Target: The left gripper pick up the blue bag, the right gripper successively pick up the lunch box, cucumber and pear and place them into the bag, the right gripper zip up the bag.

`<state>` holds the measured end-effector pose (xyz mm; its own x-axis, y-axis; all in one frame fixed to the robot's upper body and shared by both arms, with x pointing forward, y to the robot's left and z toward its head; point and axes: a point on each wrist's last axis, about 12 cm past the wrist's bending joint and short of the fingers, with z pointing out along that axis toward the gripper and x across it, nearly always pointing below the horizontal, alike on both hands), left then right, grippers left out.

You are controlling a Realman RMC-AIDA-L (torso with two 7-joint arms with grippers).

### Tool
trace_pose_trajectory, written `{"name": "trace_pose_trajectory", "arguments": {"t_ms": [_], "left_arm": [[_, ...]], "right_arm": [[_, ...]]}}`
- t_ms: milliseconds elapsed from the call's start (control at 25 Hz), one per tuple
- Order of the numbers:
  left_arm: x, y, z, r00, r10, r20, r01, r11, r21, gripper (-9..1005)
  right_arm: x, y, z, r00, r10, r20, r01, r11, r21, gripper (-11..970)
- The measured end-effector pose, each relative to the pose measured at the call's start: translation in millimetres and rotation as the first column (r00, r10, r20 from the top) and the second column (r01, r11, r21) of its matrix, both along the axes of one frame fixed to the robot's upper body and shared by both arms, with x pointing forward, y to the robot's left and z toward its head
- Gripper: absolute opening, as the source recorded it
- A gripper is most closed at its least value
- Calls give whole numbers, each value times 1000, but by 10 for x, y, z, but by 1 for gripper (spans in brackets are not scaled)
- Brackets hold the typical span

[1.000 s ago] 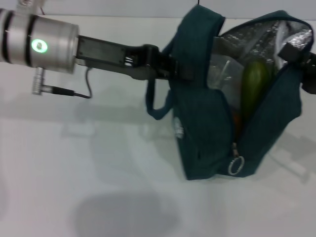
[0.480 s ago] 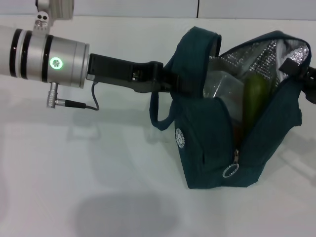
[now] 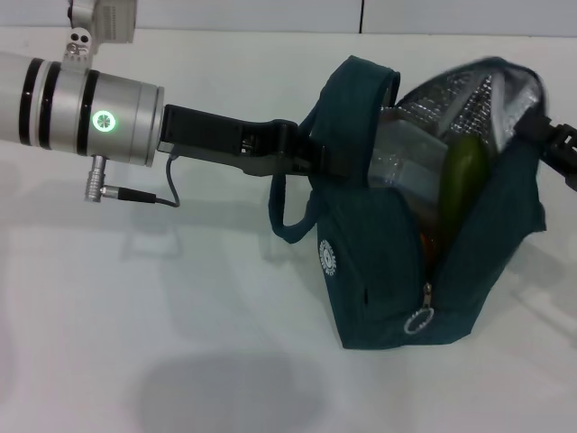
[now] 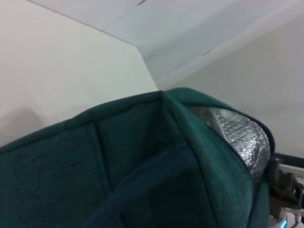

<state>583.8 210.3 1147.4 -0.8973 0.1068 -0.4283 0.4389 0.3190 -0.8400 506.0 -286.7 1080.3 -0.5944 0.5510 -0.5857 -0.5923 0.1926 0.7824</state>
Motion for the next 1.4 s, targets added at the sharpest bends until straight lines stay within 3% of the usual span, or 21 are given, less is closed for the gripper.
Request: {"name": "trace_pose_trajectory", "arguments": {"t_ms": [320,560,760,880,1000,1160,1400], "left_arm": [[0,1,-1,1000,1,0,-1,1000,0,64],[-1,9,-10,1000,7,-4,-7,1000,2,64],[-6,22,-17,1000,11,-6,-11,1000,2,65],[-6,23,-17,1000,12,-6,-11,1000,3,65],[-9,26,-22,1000,14,-8,-14,1000,2,65],[-10,23,-22,1000,14,-8,-14,1000,-1,65],[1,9,-6,1000,11,-4,-11,1000,-5,65]], "right_arm": [[-135,-154,-2,999,-20,43,21,1000,-12,474],[-382,-264,-44,987,-27,156,38,997,-64,602],[-665,-193,-186,935,63,350,24,971,-238,708],[-868,-124,-326,877,84,473,90,938,-334,883],[-1021,-77,-483,847,69,528,178,897,-404,881],[-1139,-52,-642,843,64,534,232,852,-468,879],[-1160,29,-711,847,126,516,185,841,-509,877]]}}
